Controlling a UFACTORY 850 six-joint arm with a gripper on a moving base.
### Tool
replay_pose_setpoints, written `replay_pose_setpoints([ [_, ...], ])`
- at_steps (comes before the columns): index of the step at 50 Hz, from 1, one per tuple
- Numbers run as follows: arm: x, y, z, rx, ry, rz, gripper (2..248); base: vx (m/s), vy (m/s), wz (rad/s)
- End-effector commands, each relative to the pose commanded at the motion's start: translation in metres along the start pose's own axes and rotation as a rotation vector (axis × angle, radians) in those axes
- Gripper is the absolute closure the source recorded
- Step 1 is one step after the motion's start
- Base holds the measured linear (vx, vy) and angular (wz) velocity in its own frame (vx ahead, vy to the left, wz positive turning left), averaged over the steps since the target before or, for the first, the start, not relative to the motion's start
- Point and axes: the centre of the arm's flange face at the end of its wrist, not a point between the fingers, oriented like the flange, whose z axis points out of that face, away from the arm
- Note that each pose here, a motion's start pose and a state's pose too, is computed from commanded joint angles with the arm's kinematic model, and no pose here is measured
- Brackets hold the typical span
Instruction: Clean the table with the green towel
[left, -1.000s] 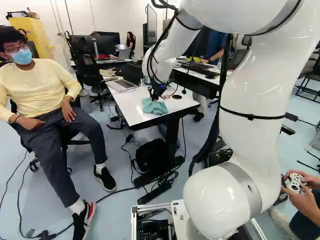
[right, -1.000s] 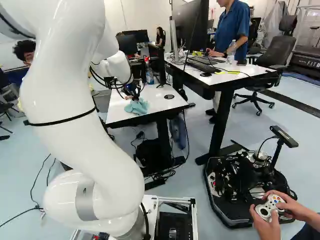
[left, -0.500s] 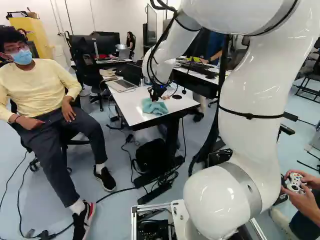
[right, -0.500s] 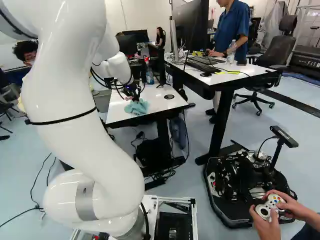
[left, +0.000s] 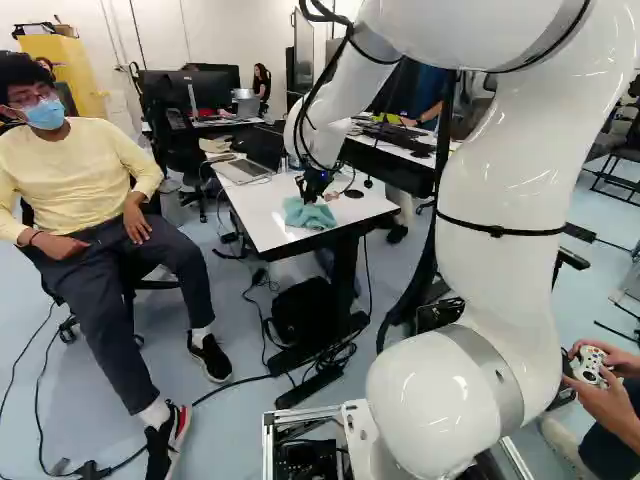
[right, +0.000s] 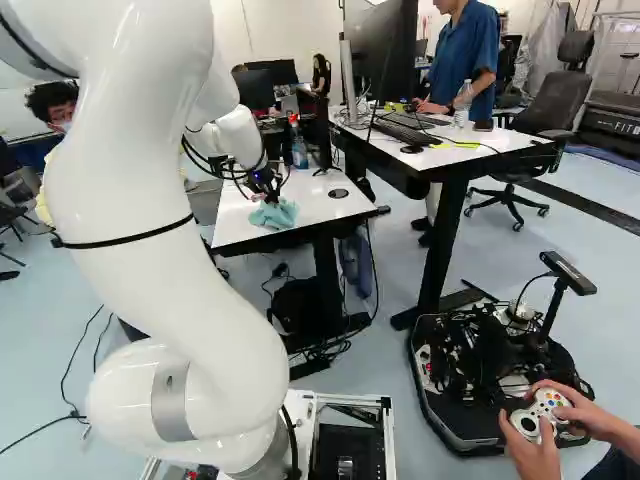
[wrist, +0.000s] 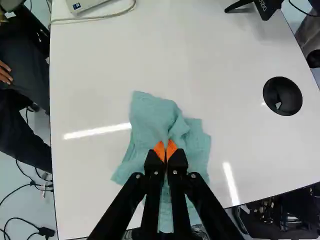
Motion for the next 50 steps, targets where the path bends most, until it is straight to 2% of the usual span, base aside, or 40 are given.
replay_pose_setpoints([
  [50, -0.0055, 0.0000, -0.0002, 0.000, -0.061, 0.000, 224, 0.000, 0.000, 0.000],
])
